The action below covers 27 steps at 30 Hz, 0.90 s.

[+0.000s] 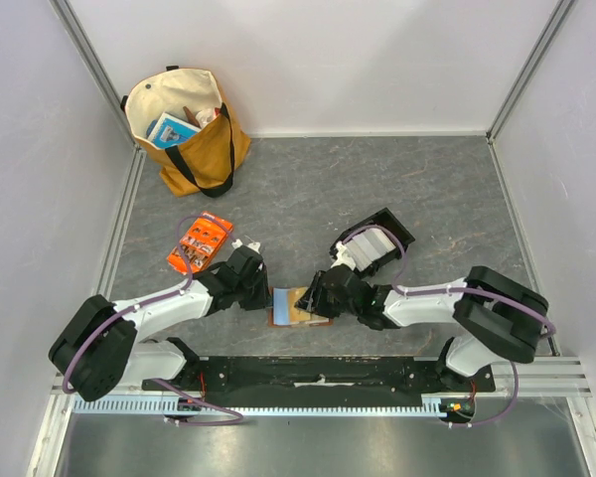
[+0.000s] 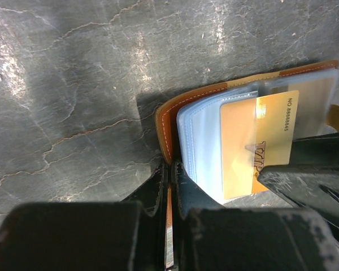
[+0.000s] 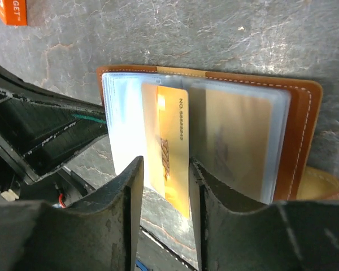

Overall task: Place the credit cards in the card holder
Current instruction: Insert the credit card into the card holder.

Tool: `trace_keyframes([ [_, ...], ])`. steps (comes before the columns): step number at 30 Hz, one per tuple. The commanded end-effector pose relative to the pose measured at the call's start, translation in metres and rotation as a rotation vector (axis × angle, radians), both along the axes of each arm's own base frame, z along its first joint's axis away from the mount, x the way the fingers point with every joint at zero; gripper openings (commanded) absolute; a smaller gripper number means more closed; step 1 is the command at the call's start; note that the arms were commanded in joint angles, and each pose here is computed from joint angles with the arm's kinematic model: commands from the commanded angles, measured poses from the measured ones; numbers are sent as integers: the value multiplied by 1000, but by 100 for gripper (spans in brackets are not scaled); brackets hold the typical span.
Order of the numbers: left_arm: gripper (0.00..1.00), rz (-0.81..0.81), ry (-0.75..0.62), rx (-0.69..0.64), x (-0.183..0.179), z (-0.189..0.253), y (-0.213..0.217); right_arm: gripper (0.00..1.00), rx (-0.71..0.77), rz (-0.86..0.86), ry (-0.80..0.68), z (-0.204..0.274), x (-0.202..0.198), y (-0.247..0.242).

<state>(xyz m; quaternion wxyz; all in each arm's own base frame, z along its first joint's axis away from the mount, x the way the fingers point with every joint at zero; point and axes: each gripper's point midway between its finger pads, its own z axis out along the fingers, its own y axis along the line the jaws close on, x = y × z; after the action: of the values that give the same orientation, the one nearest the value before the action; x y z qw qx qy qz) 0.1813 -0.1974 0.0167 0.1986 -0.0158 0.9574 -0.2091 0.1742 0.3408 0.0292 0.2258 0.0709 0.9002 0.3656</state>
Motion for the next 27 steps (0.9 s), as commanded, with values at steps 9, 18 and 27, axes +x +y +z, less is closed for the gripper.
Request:
trace_keyframes([
  [9,2,-3,20,63,-8,-7,13,49,-268,28,-74,-6,6,-26],
  [18,2,-9,19,49,-8,-6,10,47,-247,96,-68,-8,3,1],
  [27,2,-14,19,48,-8,-6,10,44,-198,124,-79,-2,2,16],
])
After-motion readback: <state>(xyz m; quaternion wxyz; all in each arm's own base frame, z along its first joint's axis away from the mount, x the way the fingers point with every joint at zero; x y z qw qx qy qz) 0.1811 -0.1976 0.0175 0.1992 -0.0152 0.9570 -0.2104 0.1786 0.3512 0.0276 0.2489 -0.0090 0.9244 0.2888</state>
